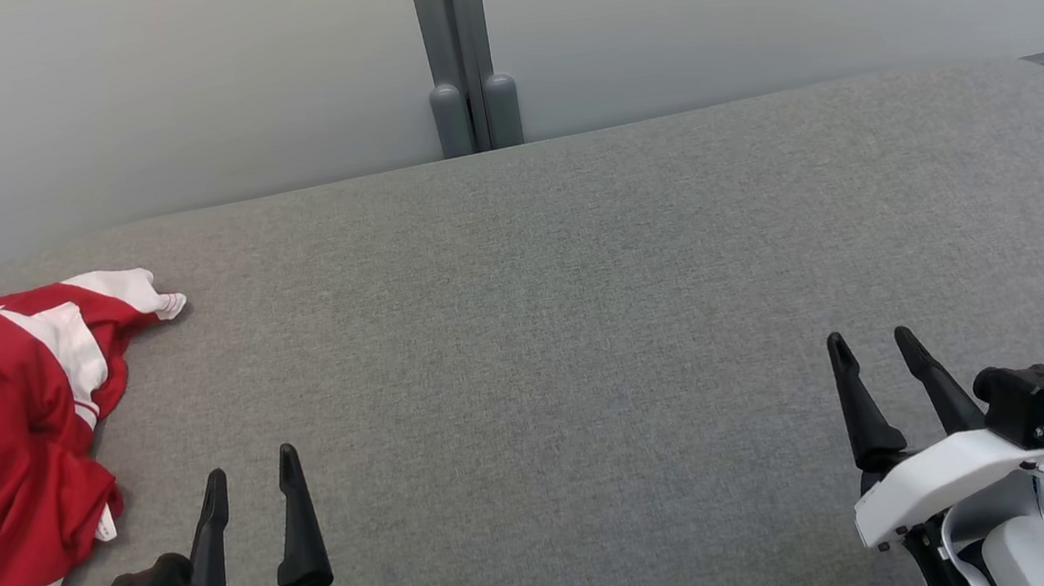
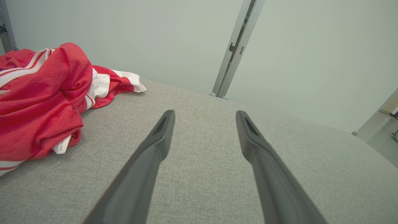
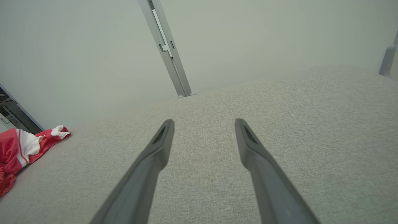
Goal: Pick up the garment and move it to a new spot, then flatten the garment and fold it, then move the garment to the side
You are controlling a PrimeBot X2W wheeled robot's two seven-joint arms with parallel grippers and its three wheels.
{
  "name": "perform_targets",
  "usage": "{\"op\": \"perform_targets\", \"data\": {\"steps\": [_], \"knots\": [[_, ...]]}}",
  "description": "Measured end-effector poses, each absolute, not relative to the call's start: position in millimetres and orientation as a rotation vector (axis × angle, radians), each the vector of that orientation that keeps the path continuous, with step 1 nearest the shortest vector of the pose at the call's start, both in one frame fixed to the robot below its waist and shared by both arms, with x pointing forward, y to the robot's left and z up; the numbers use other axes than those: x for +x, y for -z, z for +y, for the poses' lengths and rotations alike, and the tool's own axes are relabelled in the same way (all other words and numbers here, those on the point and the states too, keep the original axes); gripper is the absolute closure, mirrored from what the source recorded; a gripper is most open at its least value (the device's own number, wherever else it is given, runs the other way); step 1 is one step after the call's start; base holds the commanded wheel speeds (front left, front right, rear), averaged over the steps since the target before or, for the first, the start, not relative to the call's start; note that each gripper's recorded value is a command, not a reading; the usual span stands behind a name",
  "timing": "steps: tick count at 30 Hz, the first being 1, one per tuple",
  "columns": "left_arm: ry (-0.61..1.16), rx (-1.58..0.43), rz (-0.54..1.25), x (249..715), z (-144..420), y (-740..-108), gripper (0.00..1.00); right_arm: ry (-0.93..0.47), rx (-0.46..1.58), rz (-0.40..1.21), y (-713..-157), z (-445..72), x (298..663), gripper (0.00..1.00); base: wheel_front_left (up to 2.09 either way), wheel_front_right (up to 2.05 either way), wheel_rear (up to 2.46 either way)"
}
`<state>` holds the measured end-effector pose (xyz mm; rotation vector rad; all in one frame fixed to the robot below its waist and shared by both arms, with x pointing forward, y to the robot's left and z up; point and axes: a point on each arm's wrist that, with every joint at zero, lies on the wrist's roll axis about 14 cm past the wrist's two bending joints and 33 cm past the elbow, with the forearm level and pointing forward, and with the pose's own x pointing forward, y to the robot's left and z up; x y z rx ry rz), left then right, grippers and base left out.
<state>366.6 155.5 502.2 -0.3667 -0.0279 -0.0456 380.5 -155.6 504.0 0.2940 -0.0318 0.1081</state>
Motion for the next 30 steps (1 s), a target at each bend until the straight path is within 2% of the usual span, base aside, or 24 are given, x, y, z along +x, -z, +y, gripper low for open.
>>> {"op": "perform_targets", "data": {"steps": [30], "knots": [[0.080,-0.189,-0.073,361.6,147.9,-506.3,0.00,-0.166,0.083,-0.078,-510.4,-144.5,379.1,0.00,0.00,0.00,0.00]]}}
